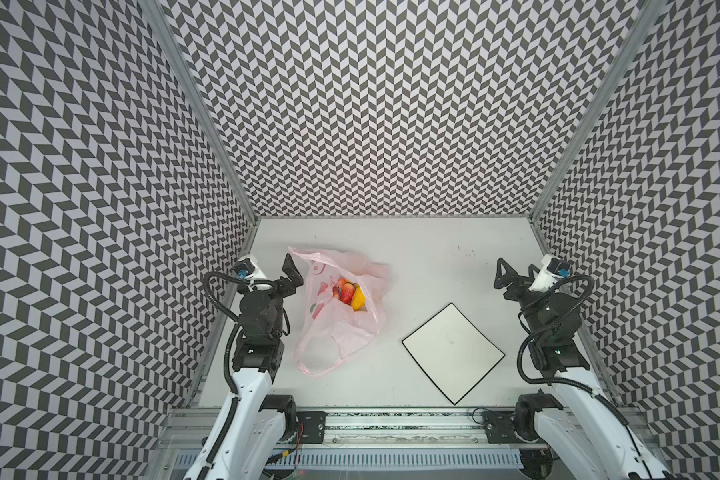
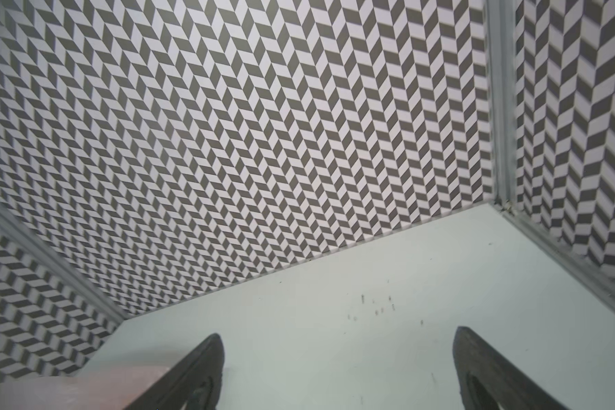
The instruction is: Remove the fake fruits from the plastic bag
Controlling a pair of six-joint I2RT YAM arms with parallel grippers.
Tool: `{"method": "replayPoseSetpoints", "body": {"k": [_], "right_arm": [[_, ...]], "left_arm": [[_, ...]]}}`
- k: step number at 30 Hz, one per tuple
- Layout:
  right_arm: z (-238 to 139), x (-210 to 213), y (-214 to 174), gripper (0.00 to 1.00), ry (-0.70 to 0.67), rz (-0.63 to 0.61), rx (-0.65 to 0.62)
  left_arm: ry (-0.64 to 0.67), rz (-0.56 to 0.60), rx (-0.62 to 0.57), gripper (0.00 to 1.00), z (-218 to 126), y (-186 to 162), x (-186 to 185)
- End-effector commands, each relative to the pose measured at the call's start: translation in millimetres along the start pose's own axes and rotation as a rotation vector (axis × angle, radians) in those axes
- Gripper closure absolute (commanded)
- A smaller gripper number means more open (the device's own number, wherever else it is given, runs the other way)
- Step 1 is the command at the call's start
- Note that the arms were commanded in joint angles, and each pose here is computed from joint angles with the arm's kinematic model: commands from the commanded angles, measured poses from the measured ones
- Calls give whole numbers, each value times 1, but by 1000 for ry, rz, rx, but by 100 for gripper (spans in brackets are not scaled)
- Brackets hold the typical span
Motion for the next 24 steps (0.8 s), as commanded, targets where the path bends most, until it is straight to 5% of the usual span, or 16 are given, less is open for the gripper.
{"method": "replayPoseSetpoints", "body": {"k": [1,11,19,24], "right_arm": [[-3,18,-14,5,121,112,193],[-2,117,-14,5,449,-94,384],[-14,203,-66,2,702,-396,492],[9,242,-108,2,726,-591,481]], "left_arm": [[0,-182,319,0,-17,-20,-1],[7,-283,528,0,-70,11,-3],[36,-335,617,0,-92,16,-1],[27,-405,656,0,-105,14,-3]]}}
Point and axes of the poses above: each gripper's point midway between its finger pads, its own z axis out along the fingers, its own x axis along the line the jaws close on, y = z × x, the point moved 7 cm from there along -z, back along the fingers, and after that the axes turned 14 degrees about z, right-handed, at the moved point
